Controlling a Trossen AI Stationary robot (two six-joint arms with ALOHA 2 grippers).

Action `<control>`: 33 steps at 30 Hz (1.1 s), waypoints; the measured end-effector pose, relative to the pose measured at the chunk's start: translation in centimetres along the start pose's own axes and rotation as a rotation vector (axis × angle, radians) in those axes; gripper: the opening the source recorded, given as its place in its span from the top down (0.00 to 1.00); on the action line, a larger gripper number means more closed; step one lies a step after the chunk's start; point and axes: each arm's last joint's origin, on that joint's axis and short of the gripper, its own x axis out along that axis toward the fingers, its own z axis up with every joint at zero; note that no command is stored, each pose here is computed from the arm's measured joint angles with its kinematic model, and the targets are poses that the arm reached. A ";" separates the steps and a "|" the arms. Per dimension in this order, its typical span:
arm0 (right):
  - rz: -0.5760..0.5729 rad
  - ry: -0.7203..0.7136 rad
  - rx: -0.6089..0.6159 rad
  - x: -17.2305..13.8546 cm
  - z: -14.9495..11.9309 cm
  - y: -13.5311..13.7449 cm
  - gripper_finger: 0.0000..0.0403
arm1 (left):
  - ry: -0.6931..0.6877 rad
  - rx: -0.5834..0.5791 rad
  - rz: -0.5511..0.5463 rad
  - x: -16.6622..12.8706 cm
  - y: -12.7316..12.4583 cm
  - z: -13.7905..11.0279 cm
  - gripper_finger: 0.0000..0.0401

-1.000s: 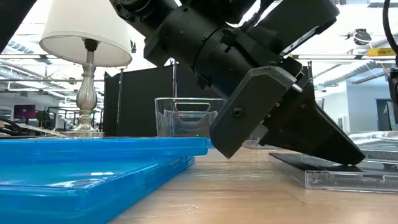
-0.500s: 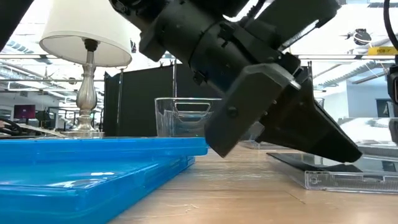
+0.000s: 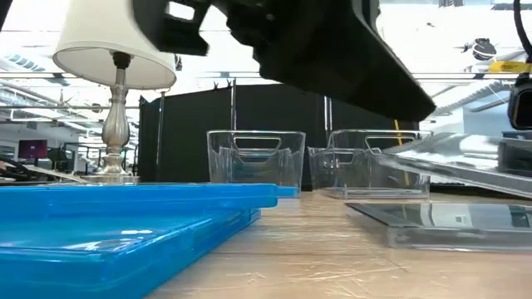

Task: Pick & place jewel cases by type
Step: Put the right black CD case into the right transparent bin

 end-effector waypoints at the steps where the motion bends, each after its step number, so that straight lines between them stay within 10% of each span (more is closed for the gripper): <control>1: 0.012 -0.005 -0.007 0.0 0.1 0.1 0.93 | 0.011 -0.006 -0.013 0.0 -0.4 0.0 0.88; 15: 0.073 -0.049 -0.087 0.1 1.4 1.7 0.92 | 0.086 -0.020 -0.077 -0.3 -3.0 -0.2 0.88; 23: 0.209 -0.086 -0.303 -0.4 3.6 7.2 0.94 | 0.145 -0.067 -0.086 -0.3 -3.1 -0.8 0.88; 33: -0.391 -0.085 -0.475 -8.4 10.4 15.9 0.94 | 0.187 0.047 -0.066 -0.7 -5.1 -0.6 0.88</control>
